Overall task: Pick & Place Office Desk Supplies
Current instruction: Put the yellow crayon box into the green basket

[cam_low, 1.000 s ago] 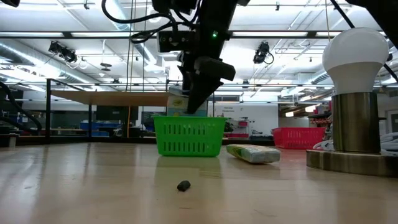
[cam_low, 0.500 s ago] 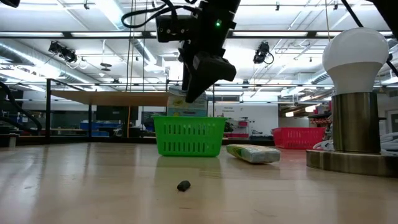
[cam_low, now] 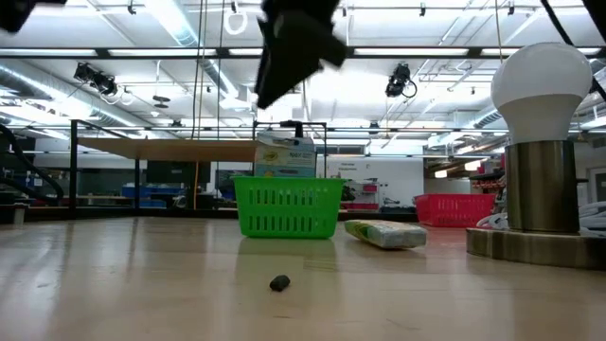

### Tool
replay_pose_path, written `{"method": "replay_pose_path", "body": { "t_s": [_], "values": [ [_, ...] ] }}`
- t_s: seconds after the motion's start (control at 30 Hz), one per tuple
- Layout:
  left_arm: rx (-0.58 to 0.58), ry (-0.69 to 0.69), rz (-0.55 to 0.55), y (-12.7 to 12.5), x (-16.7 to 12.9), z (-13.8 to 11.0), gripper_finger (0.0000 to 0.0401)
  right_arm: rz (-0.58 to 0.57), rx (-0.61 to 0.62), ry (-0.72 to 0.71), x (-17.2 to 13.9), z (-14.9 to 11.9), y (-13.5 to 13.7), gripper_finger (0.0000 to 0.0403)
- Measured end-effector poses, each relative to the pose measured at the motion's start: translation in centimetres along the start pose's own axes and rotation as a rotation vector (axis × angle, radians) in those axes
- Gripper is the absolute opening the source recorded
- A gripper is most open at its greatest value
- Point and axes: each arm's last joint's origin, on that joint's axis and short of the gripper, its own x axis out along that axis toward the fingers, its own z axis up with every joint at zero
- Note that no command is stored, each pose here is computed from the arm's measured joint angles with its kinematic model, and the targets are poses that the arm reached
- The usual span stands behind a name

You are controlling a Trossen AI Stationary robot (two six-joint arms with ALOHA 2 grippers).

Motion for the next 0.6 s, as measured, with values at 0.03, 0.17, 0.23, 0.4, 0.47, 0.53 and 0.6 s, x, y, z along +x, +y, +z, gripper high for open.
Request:
{"method": "replay_pose_path", "body": {
  "t_s": [0.03,0.17,0.23,0.4,0.47,0.53,0.6],
  "values": [
    [-0.022,0.046,-0.019,0.1,0.2,-0.1,0.0059,0.02,-0.009,-0.022,-0.5,0.3,0.3,0.0217],
    [-0.138,0.304,-0.049,1.0,1.0,-1.0,0.0059,0.208,-0.002,-0.151,-1.9,1.4,1.9,0.0206],
    [-0.179,0.419,-0.023,1.6,1.1,-1.5,0.0059,0.289,0.005,-0.209,-2.4,1.9,2.6,0.0201],
    [-0.23,0.658,0.086,3.0,0.6,-2.6,0.0064,0.299,-0.006,-0.252,-3.2,2.4,4.0,0.0188],
    [-0.249,0.738,0.14,3.6,0.3,-2.9,0.0063,0.294,-0.008,-0.249,-3.5,2.4,4.3,0.0179],
    [-0.276,0.786,0.187,3.9,0.2,-3.1,0.0061,0.301,-0.011,-0.238,-3.7,2.3,4.6,0.0164],
    [-0.287,0.831,0.227,4.3,-0.1,-3.2,0.0056,0.305,-0.015,-0.232,-3.9,2.2,4.9,0.0143]
  ]
}}
